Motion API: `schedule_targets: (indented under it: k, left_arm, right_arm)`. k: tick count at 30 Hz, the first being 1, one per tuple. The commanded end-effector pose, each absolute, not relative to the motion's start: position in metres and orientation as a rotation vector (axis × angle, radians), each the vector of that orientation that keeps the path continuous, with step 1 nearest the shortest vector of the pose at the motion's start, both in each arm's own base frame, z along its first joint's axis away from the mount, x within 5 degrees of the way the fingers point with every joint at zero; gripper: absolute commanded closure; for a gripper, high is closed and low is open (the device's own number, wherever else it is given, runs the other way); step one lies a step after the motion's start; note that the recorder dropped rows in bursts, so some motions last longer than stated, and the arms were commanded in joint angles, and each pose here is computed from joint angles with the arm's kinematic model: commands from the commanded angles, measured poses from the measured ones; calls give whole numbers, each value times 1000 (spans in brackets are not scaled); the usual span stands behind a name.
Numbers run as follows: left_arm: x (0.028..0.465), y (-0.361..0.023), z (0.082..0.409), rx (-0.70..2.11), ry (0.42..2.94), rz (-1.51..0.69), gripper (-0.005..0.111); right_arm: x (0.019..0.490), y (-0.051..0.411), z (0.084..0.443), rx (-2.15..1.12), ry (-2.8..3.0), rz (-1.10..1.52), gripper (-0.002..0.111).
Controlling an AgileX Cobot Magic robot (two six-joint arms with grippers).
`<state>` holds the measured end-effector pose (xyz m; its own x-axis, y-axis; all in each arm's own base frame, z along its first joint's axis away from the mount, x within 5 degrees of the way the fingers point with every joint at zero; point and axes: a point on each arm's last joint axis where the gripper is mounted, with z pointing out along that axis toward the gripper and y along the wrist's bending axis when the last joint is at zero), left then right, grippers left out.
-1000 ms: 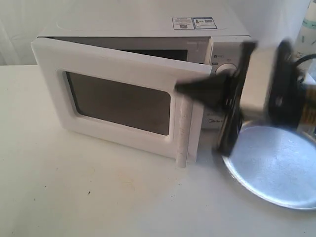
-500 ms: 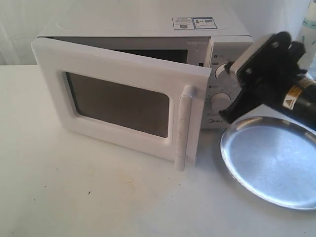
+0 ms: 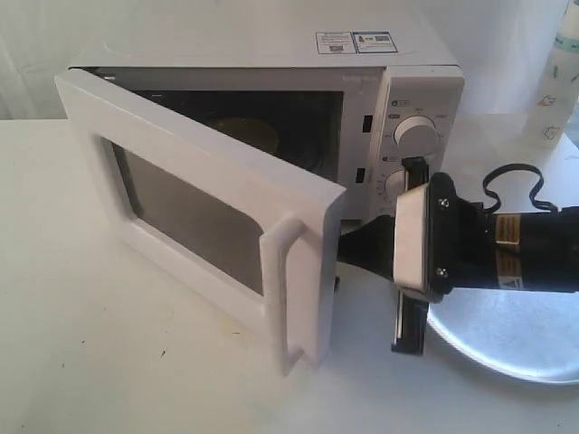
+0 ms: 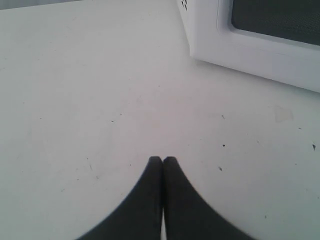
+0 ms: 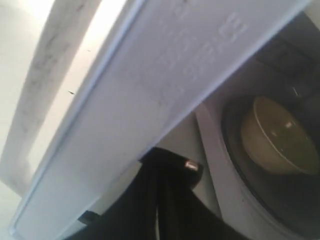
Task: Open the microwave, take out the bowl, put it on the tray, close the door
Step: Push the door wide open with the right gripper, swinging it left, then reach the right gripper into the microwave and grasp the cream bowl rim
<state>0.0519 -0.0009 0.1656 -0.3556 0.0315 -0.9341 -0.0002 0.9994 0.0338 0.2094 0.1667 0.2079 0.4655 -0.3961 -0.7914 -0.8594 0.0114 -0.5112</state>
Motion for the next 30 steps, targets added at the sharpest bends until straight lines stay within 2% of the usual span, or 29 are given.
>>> schedule_targets:
  k: [1, 4, 8, 17, 23, 30]
  left_arm:
    - [52, -1, 167, 20, 1930, 23, 107]
    - [52, -1, 167, 20, 1930, 23, 107]
    - [52, -1, 167, 20, 1930, 23, 107]
    - [52, -1, 167, 20, 1930, 23, 107]
    - [52, -1, 167, 20, 1930, 23, 107]
    - [52, -1, 167, 20, 1930, 23, 107]
  right_arm:
    - [219, 170, 234, -1294, 1146, 622, 108]
    - [215, 173, 235, -1277, 1144, 688, 108]
    - [189, 184, 241, -1409, 896, 845, 108]
    - [177, 178, 277, -1327, 776, 758, 108]
    - [166, 180, 283, -1355, 743, 790, 108]
    - [196, 185, 284, -1137, 1000, 613, 108]
